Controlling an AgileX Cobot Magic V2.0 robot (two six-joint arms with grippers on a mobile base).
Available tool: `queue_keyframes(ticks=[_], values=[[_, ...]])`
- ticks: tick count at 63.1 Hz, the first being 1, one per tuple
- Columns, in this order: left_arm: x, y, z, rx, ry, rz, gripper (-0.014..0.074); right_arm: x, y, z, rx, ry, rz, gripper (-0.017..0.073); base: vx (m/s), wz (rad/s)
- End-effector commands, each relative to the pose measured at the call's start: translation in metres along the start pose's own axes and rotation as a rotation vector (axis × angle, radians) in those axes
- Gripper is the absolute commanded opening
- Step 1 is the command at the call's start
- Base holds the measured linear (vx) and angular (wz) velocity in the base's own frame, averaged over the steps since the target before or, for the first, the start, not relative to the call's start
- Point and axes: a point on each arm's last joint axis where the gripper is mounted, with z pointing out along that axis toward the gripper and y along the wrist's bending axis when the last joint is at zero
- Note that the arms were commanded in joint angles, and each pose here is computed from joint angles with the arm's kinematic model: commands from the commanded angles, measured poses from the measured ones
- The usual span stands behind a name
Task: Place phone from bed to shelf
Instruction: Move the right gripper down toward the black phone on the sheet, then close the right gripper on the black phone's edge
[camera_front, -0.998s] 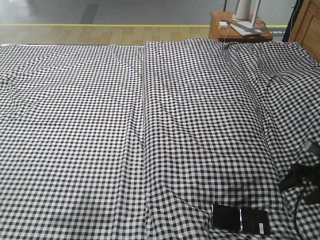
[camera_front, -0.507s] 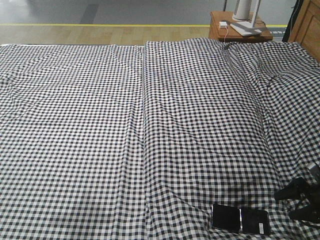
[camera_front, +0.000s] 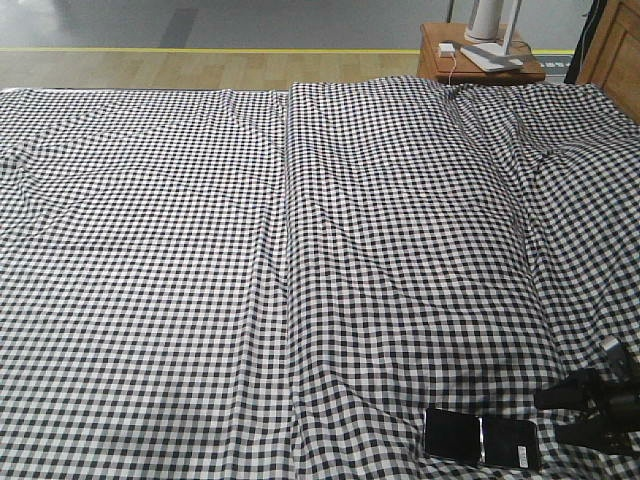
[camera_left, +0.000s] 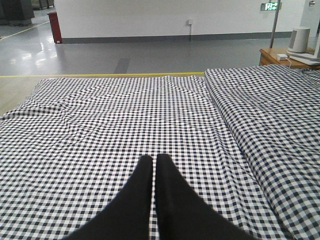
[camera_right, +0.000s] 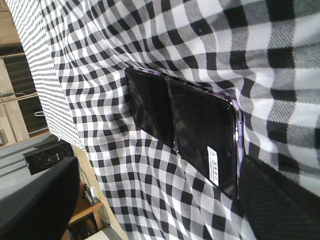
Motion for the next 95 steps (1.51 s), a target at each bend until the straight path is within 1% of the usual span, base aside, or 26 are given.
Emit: queue_keyframes(ticks=[1,10,24,40,48,55,59,64,74,83,95], values=[[-0.004,0.0,0.0,-0.003,-0.071,-0.009,0.0001,-0.008,0.02,-0.016,-0.063,-0.025,-0.066,0.0599,0.0,0.0],[-0.004,0.0,0.0,-0.003,-0.071,-0.009,0.0001,-0.007,0.015,-0.01,-0.07,-0.031,-0.062,0.0596,0.0,0.0],[-0.004,0.0,0.0,-0.003,-0.071,-0.009,0.0001,-0.002,0.002,0.002,-0.074,-0.018,-0.041,0.0595,0.0,0.0],[-0.004,0.0,0.0,-0.003,-0.071,-0.009,0.0001,-0.001,-0.006,0.007,-0.036,-0.032,-0.042,0.0595,0.0,0.0],[-0.004,0.0,0.0,-0.003,-0.071,-0.009,0.0001,-0.002,-0.008,0.011,-0.06,-0.053,-0.045,0.0595,0.0,0.0],[-0.004,0.0,0.0,-0.003,-0.071,-0.009,0.0001,-0.001,-0.01,0.016,-0.091,-0.069,-0.031,0.0595,0.0,0.0],[-0.004,0.0,0.0,-0.003,-0.071,-0.009,0.0001,-0.001,-0.009,0.017,-0.129,-0.079,-0.025,0.0595,0.0,0.0],[-0.004,0.0,0.0,-0.003,-0.071,-0.009,0.0001,-0.001,-0.005,0.02,-0.155,-0.075,-0.049,0.0595,0.0,0.0],[-0.004,0.0,0.0,-0.003,-0.071,-0.009,0.0001,-0.005,0.006,0.035,-0.151,-0.031,-0.076,0.0595,0.0,0.0],[-0.004,0.0,0.0,-0.003,-0.071,-0.009,0.0001,-0.008,0.019,0.052,-0.148,0.015,-0.115,0.0595,0.0,0.0],[-0.004,0.0,0.0,-0.003,-0.071,-0.009,0.0001,-0.009,0.026,0.061,-0.148,0.039,-0.13,0.0592,0.0,0.0]])
